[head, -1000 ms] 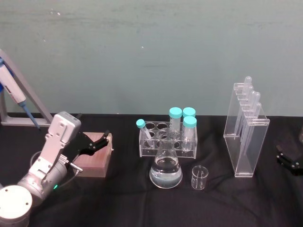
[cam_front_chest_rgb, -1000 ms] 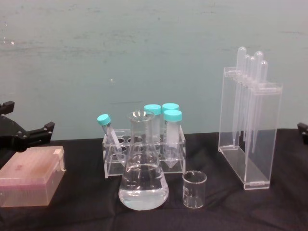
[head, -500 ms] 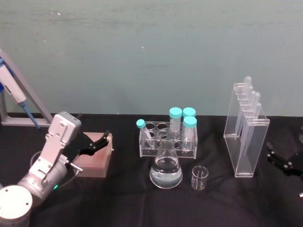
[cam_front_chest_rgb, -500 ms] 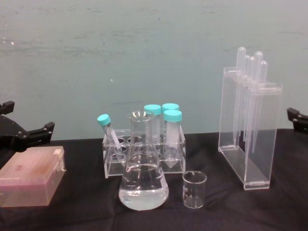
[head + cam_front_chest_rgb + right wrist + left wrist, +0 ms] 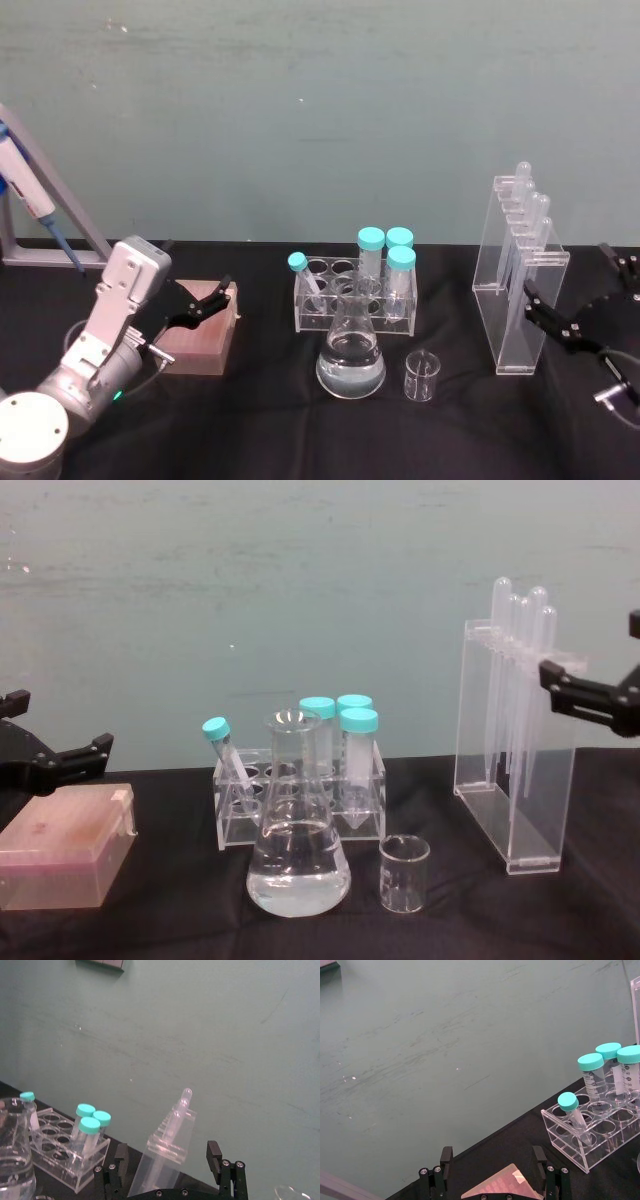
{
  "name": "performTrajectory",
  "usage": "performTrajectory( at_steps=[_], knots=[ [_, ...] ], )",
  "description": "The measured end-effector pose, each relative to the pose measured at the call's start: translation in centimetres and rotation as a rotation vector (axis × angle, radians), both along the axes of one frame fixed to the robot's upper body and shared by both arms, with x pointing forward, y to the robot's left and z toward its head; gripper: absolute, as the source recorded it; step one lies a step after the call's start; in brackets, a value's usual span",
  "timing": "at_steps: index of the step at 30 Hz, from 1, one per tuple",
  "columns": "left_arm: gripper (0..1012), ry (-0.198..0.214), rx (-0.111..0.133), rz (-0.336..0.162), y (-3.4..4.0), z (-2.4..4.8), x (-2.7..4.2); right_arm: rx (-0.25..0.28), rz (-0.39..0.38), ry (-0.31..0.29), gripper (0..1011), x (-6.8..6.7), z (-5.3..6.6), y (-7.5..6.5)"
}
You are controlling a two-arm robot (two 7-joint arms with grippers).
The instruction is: Place the experimental apparatus aside using one hand.
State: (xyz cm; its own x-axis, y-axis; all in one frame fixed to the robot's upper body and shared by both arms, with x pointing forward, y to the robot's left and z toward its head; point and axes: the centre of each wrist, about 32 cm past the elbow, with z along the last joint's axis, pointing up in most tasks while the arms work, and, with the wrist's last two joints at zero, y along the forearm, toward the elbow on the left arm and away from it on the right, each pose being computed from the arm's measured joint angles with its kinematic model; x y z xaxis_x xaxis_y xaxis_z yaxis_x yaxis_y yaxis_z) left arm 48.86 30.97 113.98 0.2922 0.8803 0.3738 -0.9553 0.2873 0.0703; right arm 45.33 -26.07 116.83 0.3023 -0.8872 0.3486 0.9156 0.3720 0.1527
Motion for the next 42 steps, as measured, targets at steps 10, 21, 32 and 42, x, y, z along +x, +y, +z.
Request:
performTrajectory(
  at_steps=[10, 21, 32, 42],
  knots=[
    [1000, 0.0, 0.0, 0.0, 0.0, 0.0, 0.0, 0.052, -0.017, -0.035, 1000, 0.7, -0.1, 1.6],
    [1000, 0.0, 0.0, 0.0, 0.0, 0.0, 0.0, 0.165, -0.079, -0.007, 1000, 2.0, -0.2, 3.3],
    [1000, 0.0, 0.0, 0.0, 0.0, 0.0, 0.0, 0.241, -0.104, 0.029, 1000, 2.8, -0.3, 4.7],
    [1000, 0.0, 0.0, 0.0, 0.0, 0.0, 0.0, 0.263, -0.154, 0.049, 1000, 3.3, -0.5, 6.1]
  ],
)
